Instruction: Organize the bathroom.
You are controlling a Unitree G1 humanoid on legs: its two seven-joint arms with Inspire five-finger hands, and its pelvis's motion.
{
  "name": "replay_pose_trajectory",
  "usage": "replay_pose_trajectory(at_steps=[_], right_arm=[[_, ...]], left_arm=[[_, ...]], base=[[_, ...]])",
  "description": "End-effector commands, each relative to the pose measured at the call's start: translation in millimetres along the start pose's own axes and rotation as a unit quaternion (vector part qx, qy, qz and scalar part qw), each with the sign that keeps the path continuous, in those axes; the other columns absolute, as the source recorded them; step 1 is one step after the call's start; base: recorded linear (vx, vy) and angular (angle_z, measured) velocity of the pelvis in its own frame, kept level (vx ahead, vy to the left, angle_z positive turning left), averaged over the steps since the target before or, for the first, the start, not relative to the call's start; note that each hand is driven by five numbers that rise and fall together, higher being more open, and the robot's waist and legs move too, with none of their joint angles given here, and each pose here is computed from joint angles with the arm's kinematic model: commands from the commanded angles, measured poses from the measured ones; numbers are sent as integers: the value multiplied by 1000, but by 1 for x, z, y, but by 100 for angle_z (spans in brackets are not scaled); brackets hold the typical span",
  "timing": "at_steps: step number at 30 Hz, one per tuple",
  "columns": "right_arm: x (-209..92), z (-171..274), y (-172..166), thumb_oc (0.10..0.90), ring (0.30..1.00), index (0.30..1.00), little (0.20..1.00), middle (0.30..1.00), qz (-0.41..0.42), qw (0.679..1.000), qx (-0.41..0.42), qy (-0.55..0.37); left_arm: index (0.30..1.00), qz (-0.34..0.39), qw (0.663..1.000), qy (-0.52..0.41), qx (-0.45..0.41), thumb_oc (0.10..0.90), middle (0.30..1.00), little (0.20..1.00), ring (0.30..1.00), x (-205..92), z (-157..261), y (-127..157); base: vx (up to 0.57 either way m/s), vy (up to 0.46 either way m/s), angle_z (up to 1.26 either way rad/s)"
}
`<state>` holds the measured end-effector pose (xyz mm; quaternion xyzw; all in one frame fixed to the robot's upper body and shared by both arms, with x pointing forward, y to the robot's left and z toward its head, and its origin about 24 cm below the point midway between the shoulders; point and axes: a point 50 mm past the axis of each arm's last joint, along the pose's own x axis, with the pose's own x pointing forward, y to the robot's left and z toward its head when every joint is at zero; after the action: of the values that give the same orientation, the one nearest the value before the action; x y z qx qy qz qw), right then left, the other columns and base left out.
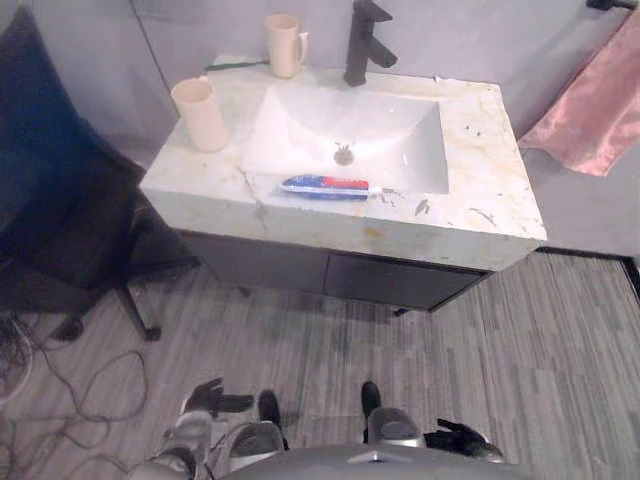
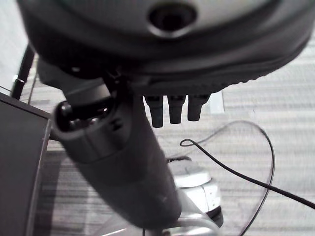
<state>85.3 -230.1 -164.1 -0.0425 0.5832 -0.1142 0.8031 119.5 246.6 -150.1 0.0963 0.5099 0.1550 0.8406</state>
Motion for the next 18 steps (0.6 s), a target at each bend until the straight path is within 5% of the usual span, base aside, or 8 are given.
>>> replay_pose_trajectory(at_steps=[1,14,18], right_arm=[[1,23,-11,800,900,900,900,900,-12,997,-65,-43],[1,25,-11,800,900,900,900,900,-16,998,-36,-45],[1,19,-17,800,900,900,900,900,-22,999,-25,-34]], left_arm=[[900,14,998,-50,-20,800,900,900,900,2,24,0],[900,19,976,-166,-138,800,900,900,900,-3,48,14],[900,139,941,-274,-142,800,900,900,900,-16,86,30]], base=[[45,86,-37],[29,-4,-23],[29,-11,-1]])
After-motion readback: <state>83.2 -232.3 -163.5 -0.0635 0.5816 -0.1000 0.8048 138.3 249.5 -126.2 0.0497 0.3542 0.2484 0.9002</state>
